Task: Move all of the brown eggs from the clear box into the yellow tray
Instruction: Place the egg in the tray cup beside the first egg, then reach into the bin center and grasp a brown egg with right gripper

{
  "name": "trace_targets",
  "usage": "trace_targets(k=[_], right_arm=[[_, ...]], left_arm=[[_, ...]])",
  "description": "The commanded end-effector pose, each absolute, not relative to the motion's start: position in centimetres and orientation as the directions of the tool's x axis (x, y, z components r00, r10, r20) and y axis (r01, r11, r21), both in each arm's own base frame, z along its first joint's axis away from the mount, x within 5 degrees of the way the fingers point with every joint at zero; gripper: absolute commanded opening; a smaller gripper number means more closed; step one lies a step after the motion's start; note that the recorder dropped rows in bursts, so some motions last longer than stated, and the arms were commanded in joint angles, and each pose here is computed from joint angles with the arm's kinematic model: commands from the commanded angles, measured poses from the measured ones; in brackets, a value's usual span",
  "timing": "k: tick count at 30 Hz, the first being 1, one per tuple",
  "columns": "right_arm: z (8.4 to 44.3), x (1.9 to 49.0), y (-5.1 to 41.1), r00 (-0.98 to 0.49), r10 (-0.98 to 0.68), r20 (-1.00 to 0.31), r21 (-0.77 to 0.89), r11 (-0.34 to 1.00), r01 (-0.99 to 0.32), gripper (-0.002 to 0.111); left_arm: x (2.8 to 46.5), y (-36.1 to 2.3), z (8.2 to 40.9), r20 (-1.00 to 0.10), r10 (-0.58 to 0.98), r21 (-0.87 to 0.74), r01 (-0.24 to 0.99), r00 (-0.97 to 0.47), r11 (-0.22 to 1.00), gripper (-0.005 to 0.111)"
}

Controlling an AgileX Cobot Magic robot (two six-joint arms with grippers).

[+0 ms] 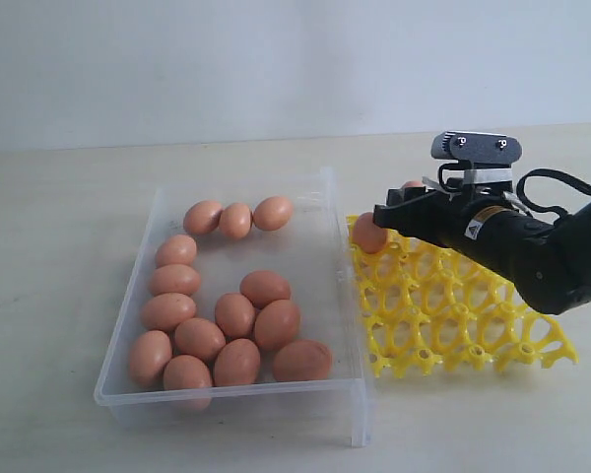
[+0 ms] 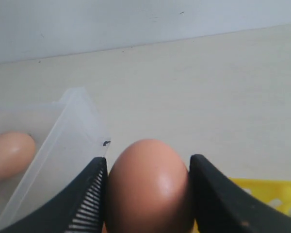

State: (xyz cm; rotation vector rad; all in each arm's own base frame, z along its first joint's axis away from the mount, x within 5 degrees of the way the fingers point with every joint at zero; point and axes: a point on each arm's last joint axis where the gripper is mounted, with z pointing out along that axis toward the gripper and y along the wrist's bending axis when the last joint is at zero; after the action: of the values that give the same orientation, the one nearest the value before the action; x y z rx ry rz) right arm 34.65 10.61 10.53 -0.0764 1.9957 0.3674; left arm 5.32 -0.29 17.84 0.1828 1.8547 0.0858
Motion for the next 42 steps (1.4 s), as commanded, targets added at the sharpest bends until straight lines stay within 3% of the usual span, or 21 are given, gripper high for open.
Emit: trace_targets(k=[1,8,14,15,17,19,23,25,28,29,31,33,38,42], right_arm=[[10.5,34.9,10.4,-0.439,0.120,-0.890,0.226,0.954,-0.198,0.000],[10.1,34.7,10.4,-0.477,0.101,-0.873,0.218,0.956,-0.196,0.003],[10.0,34.6,10.5,-0.488,0.077,-0.869,0.206,0.955,-0.215,0.031],[10.0,34.6,10.5,-0.490,0.077,-0.868,0.206,0.955,-0.215,0.043],[10.0,34.6,10.5,-0.492,0.076,-0.867,0.205,0.955,-0.214,0.056],[10.0,34.6,10.5,-0.492,0.076,-0.867,0.205,0.955,-0.214,0.061],[11.4,34.6,10.5,-0.472,0.081,-0.878,0.206,0.954,-0.218,0.058],[14.5,34.1,10.3,-0.466,0.067,-0.882,0.193,0.954,-0.228,0.042],[21.2,32.9,11.4,-0.489,-0.168,-0.856,0.017,0.936,-0.351,0.005],[22.9,32.6,12.0,-0.541,-0.198,-0.817,-0.001,0.940,-0.342,0.000],[25.5,32.5,13.9,-0.664,-0.208,-0.718,0.015,0.950,-0.313,0.000],[26.5,32.2,16.5,-0.723,-0.264,-0.638,0.040,0.926,-0.374,0.000],[25.9,31.6,21.6,-0.591,-0.640,-0.492,-0.041,0.695,-0.718,0.001],[24.1,32.0,24.2,-0.556,-0.744,-0.371,0.022,0.592,-0.806,0.019]], left_arm=[[5.3,-0.3,18.1,-0.950,0.168,0.152,0.080,-0.262,0.985,0.000],[5.3,-0.3,18.1,-0.950,0.168,0.152,0.080,-0.262,0.985,0.000],[5.3,-0.3,18.1,-0.950,0.168,0.152,0.080,-0.262,0.985,0.000],[5.3,-0.3,18.1,-0.950,0.168,0.152,0.080,-0.262,0.985,0.000],[5.3,-0.3,18.1,-0.950,0.168,0.152,0.080,-0.262,0.985,0.000],[5.3,-0.3,18.1,-0.950,0.168,0.152,0.080,-0.262,0.985,0.000],[5.3,-0.3,18.1,-0.950,0.168,0.152,0.080,-0.262,0.985,0.000],[5.3,-0.3,18.1,-0.950,0.168,0.152,0.080,-0.262,0.985,0.000],[5.3,-0.3,18.1,-0.950,0.168,0.152,0.080,-0.262,0.985,0.000],[5.3,-0.3,18.1,-0.950,0.168,0.152,0.080,-0.262,0.985,0.000],[5.3,-0.3,18.1,-0.950,0.168,0.152,0.080,-0.262,0.985,0.000],[5.3,-0.3,18.1,-0.950,0.168,0.152,0.080,-0.262,0.985,0.000],[5.3,-0.3,18.1,-0.950,0.168,0.152,0.080,-0.262,0.985,0.000],[5.3,-0.3,18.1,-0.950,0.168,0.152,0.080,-0.262,0.985,0.000]])
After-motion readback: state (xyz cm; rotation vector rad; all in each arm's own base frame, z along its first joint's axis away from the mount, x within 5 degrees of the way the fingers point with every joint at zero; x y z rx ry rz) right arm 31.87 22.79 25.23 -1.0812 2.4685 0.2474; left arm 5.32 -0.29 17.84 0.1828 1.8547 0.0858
